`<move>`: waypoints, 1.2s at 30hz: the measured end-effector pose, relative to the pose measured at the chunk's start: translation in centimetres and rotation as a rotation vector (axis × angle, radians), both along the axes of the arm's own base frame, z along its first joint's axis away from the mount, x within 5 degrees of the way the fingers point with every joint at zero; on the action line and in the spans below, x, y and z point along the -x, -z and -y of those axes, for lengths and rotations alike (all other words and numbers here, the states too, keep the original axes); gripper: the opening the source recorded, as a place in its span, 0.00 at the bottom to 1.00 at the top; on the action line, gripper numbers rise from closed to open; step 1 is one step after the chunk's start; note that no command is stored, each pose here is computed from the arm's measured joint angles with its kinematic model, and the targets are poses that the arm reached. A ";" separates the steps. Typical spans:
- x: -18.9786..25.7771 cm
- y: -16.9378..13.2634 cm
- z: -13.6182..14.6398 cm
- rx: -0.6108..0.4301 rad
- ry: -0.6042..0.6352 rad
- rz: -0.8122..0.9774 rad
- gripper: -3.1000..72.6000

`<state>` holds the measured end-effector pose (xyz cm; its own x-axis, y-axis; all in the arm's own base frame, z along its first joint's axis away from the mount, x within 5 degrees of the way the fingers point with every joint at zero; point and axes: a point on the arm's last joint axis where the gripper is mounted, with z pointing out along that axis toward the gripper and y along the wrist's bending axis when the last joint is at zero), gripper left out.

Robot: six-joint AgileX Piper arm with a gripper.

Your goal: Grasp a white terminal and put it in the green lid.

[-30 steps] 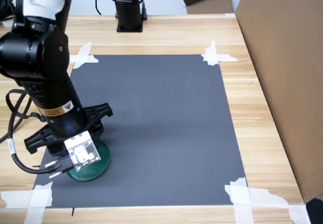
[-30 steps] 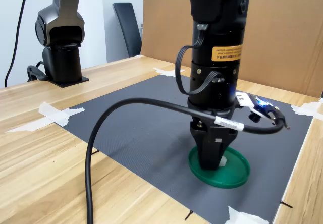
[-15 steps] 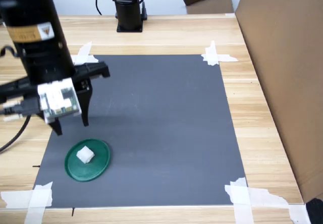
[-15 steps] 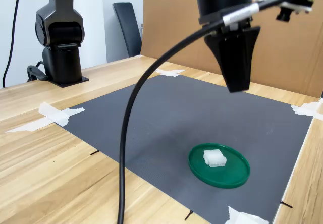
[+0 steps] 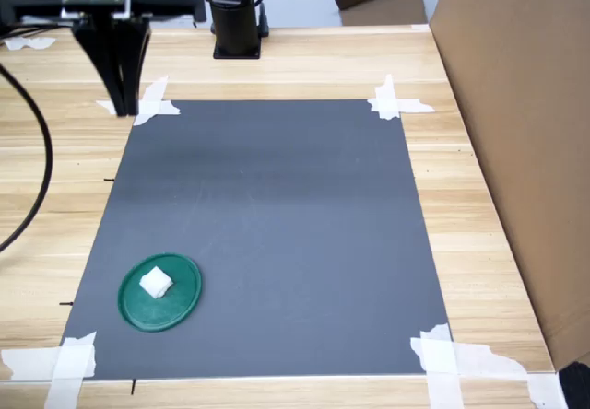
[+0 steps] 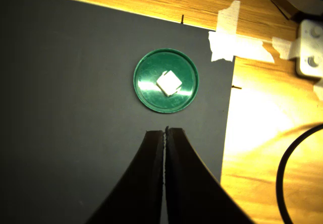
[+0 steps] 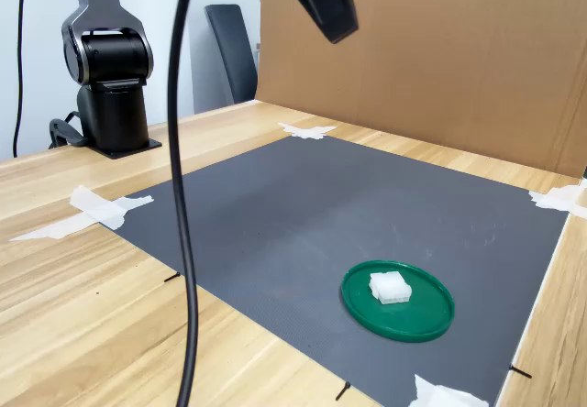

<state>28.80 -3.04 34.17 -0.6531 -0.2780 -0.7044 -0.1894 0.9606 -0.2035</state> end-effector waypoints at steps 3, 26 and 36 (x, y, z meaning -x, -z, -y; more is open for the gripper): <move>1.6 0.1 -0.2 -0.054 0.064 0.051 0.01; 19.9 7.8 -2.1 -0.243 0.239 0.566 0.01; 22.4 11.9 -2.5 -0.243 0.230 0.621 0.01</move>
